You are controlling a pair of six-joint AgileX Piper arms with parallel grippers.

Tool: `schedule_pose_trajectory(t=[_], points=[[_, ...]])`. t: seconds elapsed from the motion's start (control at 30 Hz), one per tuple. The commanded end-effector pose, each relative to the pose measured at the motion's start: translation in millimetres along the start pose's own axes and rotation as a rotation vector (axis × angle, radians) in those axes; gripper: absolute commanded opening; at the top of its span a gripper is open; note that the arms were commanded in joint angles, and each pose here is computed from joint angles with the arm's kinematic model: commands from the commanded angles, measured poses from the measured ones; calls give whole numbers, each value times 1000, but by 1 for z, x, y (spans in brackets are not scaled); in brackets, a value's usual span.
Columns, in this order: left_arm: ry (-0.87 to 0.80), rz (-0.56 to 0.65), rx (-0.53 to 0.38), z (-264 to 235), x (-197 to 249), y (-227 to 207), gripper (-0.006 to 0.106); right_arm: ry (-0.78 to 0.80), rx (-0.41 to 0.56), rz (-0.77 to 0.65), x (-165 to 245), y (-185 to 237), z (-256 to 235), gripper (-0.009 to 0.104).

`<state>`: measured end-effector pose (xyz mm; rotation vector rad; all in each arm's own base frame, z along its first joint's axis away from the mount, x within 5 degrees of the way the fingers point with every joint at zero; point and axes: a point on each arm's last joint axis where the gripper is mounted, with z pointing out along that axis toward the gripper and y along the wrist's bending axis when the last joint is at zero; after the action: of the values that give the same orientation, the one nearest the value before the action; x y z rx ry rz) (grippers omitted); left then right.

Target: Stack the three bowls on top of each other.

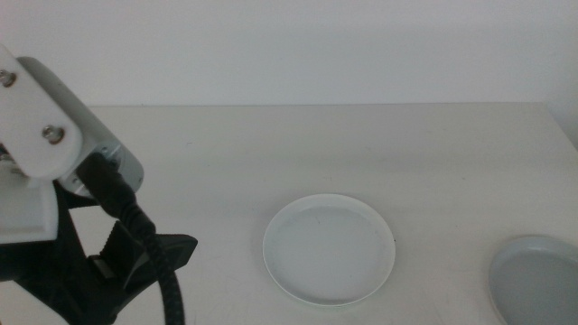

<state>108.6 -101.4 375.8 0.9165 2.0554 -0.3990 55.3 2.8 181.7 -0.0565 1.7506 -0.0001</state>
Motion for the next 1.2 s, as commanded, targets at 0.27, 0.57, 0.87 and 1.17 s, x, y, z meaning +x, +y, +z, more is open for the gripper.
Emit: schedule_pose_trajectory(t=[0.27, 0.57, 0.87, 1.17], points=[[-92, -6, -5, -7, -12, 0, 105, 117, 4, -93, -100, -4, -26, 60], [-92, -6, -5, -7, -12, 0, 105, 422, -18, -17, -170, -7, 5, 60], [-92, -6, -5, -7, -12, 0, 105, 571, -13, 27, -211, -11, 69, 60], [-92, -6, -5, -7, -12, 0, 105, 778, -5, 150, -197, -31, 149, 60]])
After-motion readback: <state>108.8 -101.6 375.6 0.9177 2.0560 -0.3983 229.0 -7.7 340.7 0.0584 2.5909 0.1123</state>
